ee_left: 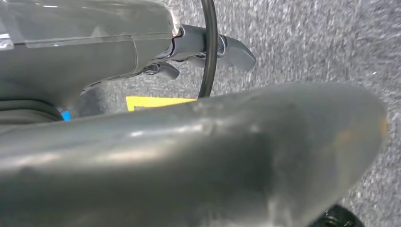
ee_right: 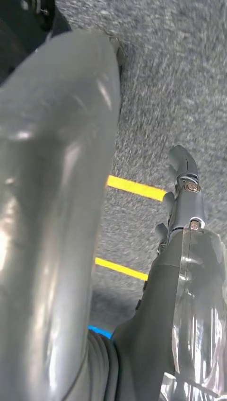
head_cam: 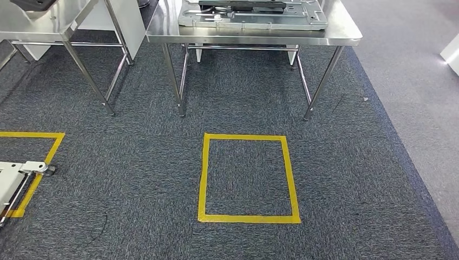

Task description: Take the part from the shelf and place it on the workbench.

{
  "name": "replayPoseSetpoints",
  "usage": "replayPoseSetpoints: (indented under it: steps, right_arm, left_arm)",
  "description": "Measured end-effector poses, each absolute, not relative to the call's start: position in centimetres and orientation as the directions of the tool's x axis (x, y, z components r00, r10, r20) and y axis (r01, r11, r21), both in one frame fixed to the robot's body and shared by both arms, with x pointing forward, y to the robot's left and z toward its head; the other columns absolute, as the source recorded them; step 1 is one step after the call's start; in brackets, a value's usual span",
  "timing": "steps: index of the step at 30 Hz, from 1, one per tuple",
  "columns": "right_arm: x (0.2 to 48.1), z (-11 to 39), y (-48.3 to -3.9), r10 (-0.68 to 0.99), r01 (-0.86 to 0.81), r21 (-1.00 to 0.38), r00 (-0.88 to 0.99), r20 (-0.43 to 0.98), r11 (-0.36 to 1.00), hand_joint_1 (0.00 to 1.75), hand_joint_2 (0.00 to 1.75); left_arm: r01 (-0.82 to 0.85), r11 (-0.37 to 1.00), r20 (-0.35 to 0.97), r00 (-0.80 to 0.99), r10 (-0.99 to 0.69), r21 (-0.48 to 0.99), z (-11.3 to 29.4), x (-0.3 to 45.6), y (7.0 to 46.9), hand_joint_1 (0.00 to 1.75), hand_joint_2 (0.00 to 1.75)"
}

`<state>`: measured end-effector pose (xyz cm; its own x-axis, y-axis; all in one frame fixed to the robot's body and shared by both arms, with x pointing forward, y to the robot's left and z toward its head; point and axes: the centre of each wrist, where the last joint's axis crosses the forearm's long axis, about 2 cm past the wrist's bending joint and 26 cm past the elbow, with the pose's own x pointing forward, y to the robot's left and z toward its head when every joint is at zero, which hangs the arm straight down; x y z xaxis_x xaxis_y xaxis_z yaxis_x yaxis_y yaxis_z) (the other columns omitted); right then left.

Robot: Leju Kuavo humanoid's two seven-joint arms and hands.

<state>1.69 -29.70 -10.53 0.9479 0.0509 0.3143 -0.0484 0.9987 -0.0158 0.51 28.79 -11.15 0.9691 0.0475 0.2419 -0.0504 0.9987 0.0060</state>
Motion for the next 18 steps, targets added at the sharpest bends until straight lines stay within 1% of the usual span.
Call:
replayPoseSetpoints:
  steps: [18]
  right_arm:
    - [0.87,-10.95,-29.68,0.020,-0.018,-0.010,0.964,0.266,1.000,0.00,0.00]
  left_arm:
    - [-0.023,1.000,0.238,0.971,0.025,-0.010,-11.12,0.44,28.64,0.00,0.00]
